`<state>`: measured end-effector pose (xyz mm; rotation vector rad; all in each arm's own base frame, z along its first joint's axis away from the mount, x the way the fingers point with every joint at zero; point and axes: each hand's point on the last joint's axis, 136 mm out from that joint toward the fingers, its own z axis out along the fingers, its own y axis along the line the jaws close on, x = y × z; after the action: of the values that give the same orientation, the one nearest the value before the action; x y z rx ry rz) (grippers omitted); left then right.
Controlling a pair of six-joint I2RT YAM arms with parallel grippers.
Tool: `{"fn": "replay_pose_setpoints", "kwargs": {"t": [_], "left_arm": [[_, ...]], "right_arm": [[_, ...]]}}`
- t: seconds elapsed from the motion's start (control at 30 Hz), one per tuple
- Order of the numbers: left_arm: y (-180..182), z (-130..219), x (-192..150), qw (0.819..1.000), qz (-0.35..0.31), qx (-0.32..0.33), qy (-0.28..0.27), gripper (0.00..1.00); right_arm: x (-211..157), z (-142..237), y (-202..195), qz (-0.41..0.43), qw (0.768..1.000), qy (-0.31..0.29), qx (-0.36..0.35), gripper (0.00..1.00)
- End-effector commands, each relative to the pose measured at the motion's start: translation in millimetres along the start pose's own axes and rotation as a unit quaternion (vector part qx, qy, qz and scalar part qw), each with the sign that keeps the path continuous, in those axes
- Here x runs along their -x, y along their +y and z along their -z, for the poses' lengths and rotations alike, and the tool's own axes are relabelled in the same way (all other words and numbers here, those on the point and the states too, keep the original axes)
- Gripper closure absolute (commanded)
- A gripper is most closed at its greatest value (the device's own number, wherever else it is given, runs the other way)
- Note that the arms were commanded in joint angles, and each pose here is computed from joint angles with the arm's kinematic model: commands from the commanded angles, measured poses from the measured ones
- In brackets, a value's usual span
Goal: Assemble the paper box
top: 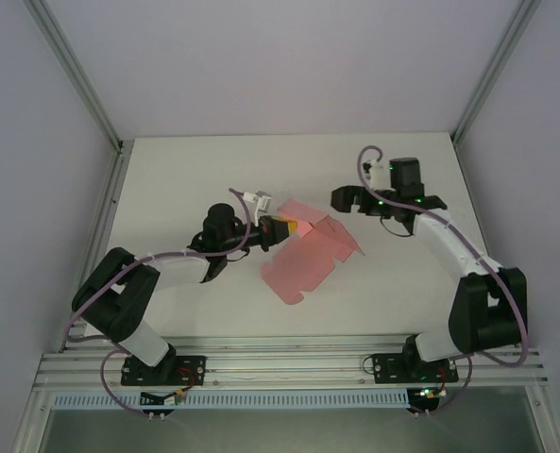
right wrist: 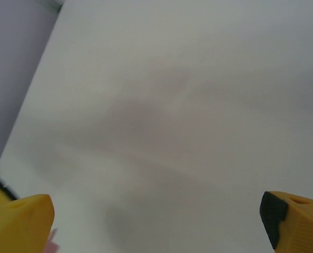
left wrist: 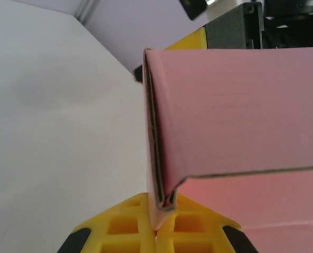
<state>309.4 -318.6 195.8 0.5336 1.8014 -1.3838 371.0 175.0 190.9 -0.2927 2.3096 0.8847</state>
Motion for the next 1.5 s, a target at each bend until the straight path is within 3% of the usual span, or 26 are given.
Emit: {"fn": "replay_pose_setpoints", "kwargs": {"t": [0.0,0.2,0.3,0.43,0.63,0.77,0.93,1.1,1.33,1.47], "left_arm": [[-28,-7,13,0.998,-0.025,-0.057,-0.005,1.0],[-50,-10,21,0.995,-0.057,-0.087,-0.006,1.0],[-49,-10,22,0.995,-0.068,-0.071,-0.007,1.0],[-36,-8,21,0.997,-0.072,-0.028,-0.01,1.0],[-28,-8,26,0.996,-0.082,-0.002,-0.023,1.0],[-22,-10,33,0.996,-0.081,0.016,-0.032,1.0],[11,-10,41,0.991,-0.052,0.12,-0.038,1.0],[33,2,51,0.97,-0.031,0.23,-0.074,1.0],[37,26,70,0.886,-0.057,0.436,-0.149,1.0],[51,29,77,0.845,-0.04,0.509,-0.157,1.0]], "right_arm": [[6,-8,45,0.061,0.993,0.009,0.096,0.0],[-7,-50,23,0.032,0.995,0.067,0.069,0.0],[-12,-54,31,0.038,0.99,0.082,0.106,0.03],[-17,-34,67,0.077,0.974,0.075,0.198,0.07],[-42,4,127,0.147,0.927,0.089,0.334,0.13],[-62,12,141,0.161,0.911,0.124,0.359,0.18],[-62,18,150,0.154,0.9,0.129,0.386,0.22],[-58,15,155,0.127,0.902,0.135,0.389,0.23],[-47,-32,139,-0.013,0.939,0.154,0.307,0.25],[-45,-46,144,-0.062,0.942,0.142,0.298,0.3]]}}
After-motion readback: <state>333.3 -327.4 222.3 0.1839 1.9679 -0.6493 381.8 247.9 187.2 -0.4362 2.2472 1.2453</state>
